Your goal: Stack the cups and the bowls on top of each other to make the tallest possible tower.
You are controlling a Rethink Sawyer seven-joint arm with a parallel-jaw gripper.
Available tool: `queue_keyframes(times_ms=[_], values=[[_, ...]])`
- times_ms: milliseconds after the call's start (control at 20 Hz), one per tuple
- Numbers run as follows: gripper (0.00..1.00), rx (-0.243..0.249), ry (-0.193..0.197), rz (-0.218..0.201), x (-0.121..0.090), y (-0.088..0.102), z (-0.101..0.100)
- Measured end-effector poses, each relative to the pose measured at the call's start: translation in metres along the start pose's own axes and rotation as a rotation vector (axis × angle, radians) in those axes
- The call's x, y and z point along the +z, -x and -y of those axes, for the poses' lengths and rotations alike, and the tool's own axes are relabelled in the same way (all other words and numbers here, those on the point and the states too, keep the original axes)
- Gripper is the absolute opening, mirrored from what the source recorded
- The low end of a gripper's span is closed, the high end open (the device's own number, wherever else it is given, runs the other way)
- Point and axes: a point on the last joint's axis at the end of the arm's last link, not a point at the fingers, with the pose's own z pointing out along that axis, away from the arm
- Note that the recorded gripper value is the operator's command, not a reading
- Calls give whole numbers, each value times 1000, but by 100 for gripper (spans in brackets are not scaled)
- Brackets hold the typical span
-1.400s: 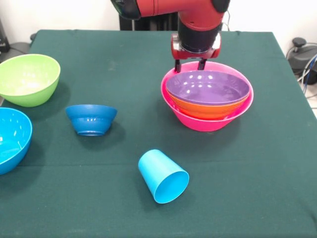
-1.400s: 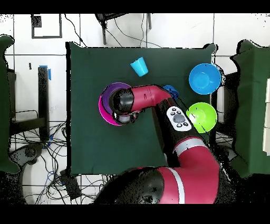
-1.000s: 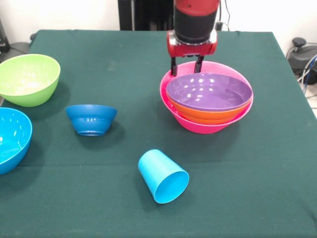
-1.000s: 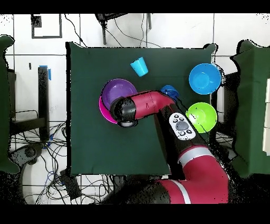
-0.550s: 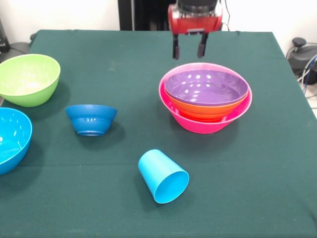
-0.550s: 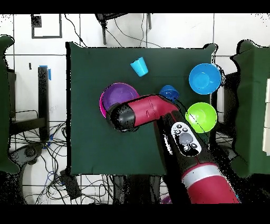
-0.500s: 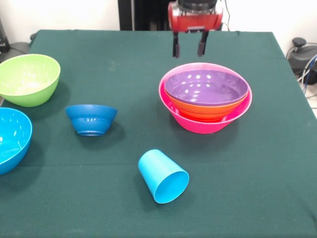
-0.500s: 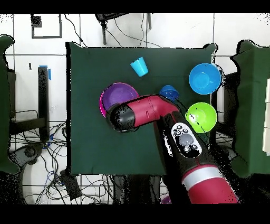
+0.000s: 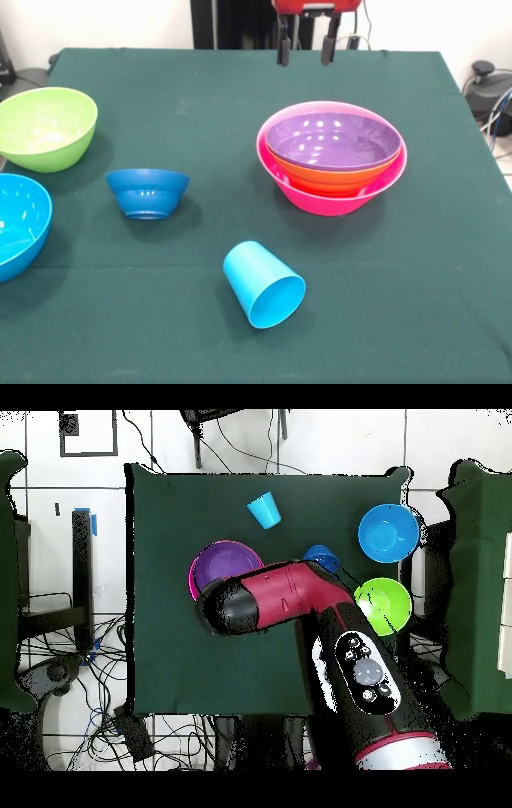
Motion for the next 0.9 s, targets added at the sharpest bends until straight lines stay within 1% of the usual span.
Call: queue_keyframes(times_ms=[100,300,350,500,600,900], values=[[100,6,0,8,-3,3,5],[100,27,3,7,0,6,17],[100,38,2,4,3,9,26],[100,53,-2,-2,8,11,41],[100,63,-12,-6,16,13,56],[100,71,-29,-10,28,14,81]])
